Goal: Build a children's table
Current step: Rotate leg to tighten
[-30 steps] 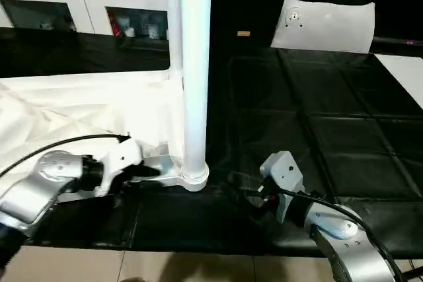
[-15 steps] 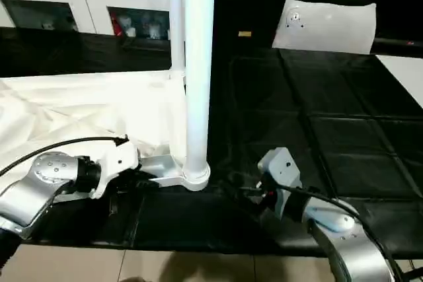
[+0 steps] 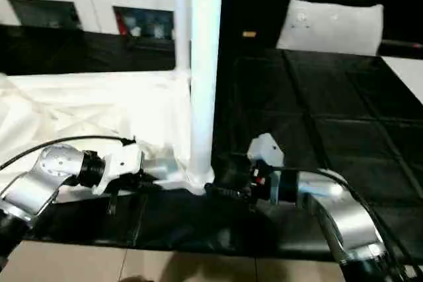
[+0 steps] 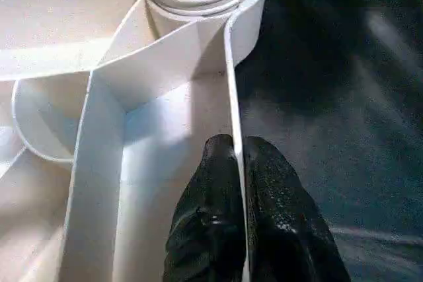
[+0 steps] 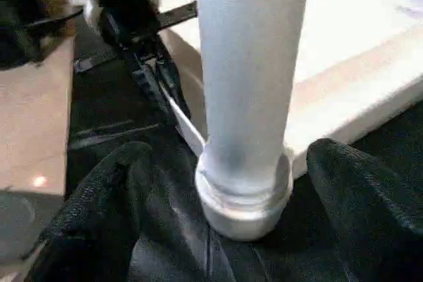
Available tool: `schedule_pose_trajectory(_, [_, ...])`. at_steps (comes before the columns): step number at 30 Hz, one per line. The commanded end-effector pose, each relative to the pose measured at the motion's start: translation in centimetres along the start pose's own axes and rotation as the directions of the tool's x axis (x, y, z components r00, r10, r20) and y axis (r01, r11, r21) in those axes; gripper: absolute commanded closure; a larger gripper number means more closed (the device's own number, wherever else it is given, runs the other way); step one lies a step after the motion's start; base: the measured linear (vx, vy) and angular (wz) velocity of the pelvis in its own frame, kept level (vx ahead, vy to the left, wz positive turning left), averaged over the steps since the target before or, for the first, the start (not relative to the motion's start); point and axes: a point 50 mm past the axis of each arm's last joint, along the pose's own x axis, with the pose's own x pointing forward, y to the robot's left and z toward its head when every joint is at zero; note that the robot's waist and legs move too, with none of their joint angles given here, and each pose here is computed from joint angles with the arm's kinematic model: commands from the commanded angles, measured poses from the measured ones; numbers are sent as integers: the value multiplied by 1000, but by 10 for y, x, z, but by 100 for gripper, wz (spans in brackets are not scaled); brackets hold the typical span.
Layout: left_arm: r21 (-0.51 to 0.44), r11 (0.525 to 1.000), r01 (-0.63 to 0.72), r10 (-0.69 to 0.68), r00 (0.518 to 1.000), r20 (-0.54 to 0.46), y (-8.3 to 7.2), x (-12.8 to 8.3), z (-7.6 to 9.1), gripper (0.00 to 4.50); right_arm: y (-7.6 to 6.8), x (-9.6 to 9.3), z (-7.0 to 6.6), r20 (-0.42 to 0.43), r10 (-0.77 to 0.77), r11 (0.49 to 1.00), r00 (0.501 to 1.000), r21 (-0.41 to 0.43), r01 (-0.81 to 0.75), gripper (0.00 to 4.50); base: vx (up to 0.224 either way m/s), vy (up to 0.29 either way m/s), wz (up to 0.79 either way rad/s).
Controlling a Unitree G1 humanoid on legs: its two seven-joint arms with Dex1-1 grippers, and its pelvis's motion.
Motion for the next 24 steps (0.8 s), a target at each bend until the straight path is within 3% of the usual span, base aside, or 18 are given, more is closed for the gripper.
schedule_pose_trajectory(1, [89,986,141,-139,990,-24,-8,13,8,450,-2,2,-1,-46,53,998,998,-36,-55,92,0,0,0])
schedule_pose_trajectory(14, [161,961,225,-221,974,-40,-8,17,13,450,-4,13,-5,-85,211,977,974,-14,-213,218,0,0,0])
schedule_pose_trajectory(22, [134,971,195,-192,981,-41,-4,14,7,450,-4,17,-5,-80,247,969,966,5,-248,249,0,0,0])
schedule_pose_trajectory(24, [76,986,146,-147,989,11,-1,16,8,450,-1,18,-5,-53,239,971,970,26,-238,251,0,0,0])
